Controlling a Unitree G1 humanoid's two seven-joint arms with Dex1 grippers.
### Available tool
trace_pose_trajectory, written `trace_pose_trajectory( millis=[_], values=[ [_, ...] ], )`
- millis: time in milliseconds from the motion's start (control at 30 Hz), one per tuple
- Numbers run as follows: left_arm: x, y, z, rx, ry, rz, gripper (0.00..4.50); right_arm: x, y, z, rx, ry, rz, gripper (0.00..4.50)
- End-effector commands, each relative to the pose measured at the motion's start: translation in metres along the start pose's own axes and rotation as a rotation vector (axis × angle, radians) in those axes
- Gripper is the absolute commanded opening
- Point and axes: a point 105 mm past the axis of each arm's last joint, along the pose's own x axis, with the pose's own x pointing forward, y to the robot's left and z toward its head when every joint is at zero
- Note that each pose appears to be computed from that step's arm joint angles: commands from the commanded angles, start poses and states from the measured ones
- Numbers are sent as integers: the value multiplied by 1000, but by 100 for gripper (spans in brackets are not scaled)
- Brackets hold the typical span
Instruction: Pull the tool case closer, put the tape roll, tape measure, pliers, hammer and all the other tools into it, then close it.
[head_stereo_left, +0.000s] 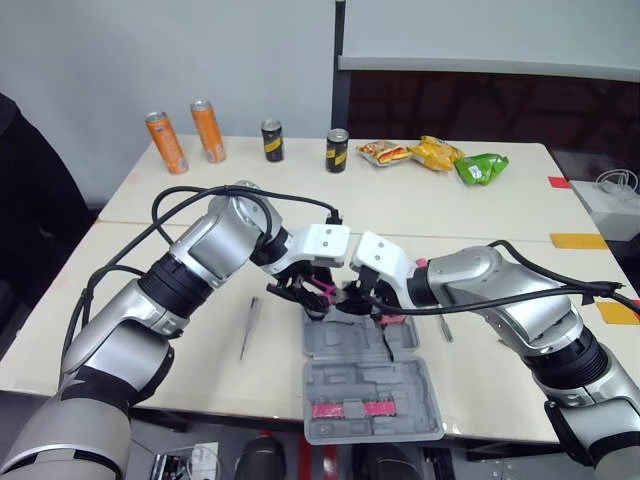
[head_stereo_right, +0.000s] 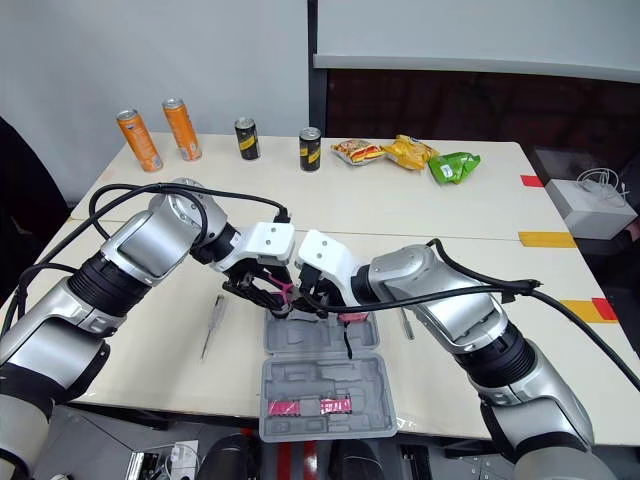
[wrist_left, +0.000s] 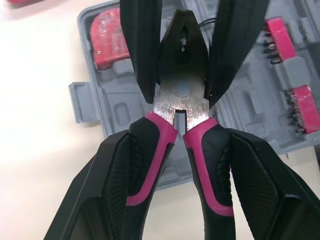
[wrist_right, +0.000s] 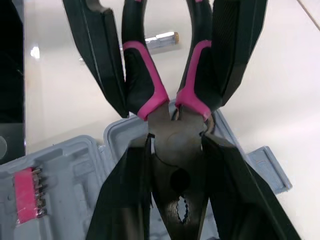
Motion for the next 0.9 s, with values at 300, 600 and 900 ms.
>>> trace_pose_trajectory(
  millis=[300,600,900],
  values=[
    [-10,-1,24,40,-148,55,242,-13,-2,-5,-19,-13,-37,95],
    [-30,-19,28,-105,-455,183,450,-32,-5,-22,-62,18,-37,95],
    [-60,-77,-13,-227,-839,348,450,-57,-8,-45,-211,82,28,95]
  ],
)
